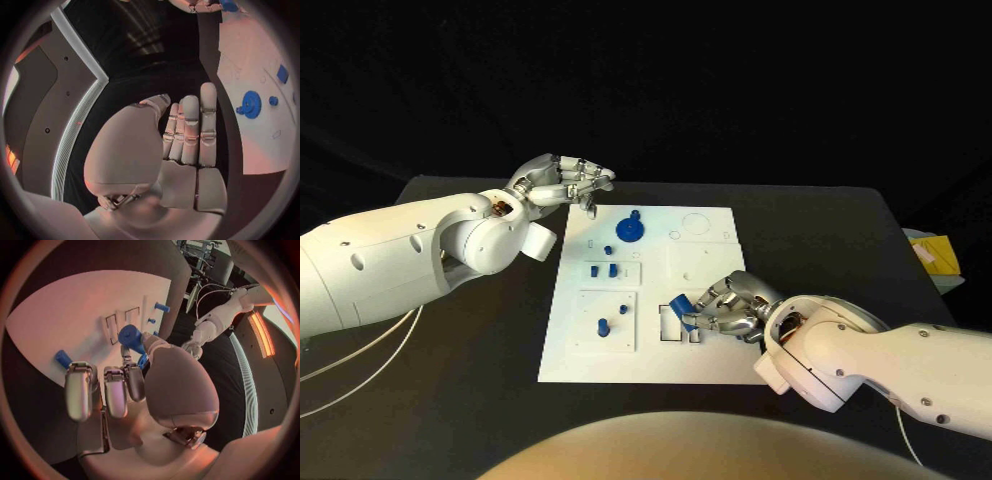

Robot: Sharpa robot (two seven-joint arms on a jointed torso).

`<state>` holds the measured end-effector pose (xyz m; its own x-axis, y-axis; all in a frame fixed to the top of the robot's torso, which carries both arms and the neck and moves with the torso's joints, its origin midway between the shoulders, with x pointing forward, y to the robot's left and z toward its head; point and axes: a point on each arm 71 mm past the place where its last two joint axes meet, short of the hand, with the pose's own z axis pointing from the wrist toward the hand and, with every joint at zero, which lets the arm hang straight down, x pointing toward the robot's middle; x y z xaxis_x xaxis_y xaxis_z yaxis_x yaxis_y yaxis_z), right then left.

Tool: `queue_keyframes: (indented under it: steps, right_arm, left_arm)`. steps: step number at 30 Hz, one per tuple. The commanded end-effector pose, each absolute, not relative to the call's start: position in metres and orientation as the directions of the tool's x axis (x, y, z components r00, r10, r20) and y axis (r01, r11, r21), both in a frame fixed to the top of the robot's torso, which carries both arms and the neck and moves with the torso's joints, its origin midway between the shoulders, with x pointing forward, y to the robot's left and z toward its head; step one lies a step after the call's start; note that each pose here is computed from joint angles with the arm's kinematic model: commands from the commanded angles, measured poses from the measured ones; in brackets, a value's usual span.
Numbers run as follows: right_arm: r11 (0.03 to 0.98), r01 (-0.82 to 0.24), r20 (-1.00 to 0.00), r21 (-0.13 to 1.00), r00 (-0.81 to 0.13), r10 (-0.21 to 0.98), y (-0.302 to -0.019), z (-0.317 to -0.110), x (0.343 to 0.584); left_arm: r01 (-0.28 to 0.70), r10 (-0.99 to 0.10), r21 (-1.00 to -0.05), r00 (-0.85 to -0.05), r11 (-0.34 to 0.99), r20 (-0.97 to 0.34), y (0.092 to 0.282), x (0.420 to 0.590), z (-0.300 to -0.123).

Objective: Assemble the parts on the task board

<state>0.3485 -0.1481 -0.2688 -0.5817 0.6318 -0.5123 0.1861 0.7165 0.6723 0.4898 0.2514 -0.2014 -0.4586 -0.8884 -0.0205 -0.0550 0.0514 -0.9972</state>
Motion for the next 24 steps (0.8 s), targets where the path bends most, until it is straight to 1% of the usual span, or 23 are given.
queue_keyframes:
  steps: [1, 10, 24]
  right_arm:
    - [0.747, 0.176, -0.514, 0.641, -0.625, 0.588, -0.145, -0.273, 0.346]
    - [0.769, 0.17, -0.522, 0.616, -0.643, 0.56, -0.145, -0.278, 0.347]
    - [0.77, 0.151, -0.519, 0.62, -0.657, 0.547, -0.135, -0.283, 0.348]
  left_arm:
    - [-0.055, -0.883, -0.998, -0.469, 0.04, -0.01, 0.25, 0.489, -0.2]
    - [-0.054, -0.882, -0.998, -0.47, 0.04, -0.009, 0.25, 0.489, -0.2]
    - [-0.055, -0.882, -0.998, -0.472, 0.039, -0.009, 0.25, 0.489, -0.2]
